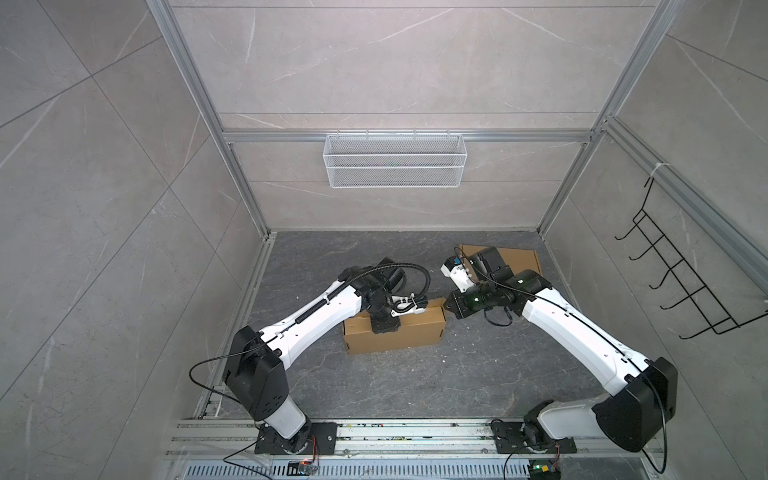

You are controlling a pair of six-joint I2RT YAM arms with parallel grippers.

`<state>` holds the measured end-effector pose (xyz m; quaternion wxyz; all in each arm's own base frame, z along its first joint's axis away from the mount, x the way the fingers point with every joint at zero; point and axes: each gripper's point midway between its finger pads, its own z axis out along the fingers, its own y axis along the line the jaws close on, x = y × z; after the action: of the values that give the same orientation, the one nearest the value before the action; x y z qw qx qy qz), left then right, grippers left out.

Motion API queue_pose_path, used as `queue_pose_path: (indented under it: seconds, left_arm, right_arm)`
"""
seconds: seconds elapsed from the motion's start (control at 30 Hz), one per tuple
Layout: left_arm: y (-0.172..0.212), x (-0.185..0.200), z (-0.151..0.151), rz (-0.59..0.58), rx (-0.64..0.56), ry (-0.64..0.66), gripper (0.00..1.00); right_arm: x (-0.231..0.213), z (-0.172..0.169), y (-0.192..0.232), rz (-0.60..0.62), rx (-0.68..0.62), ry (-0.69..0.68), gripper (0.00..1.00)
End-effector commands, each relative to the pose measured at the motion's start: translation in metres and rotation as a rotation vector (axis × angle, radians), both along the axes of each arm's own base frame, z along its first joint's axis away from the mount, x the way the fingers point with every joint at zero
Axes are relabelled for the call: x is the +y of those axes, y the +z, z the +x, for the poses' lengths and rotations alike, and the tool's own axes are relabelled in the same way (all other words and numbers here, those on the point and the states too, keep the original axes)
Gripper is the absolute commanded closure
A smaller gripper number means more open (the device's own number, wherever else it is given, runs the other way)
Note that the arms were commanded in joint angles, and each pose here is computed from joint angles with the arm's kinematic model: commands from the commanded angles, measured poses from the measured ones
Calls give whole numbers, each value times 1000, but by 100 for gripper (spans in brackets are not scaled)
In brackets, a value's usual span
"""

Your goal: Fold the paper box

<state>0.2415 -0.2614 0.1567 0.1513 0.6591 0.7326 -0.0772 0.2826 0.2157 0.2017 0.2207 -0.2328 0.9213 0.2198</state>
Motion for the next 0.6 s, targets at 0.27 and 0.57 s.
queue_pose_path:
  seconds: [0.27,0.57]
  left_arm:
    - [-16,-6,5,15,20,-5,61]
    - [-17,-6,4,16,28,1,61]
  right_arm:
    - [11,-6,-4,66,71,-84,92]
    - [4,-5,-16,25,64,-107,97]
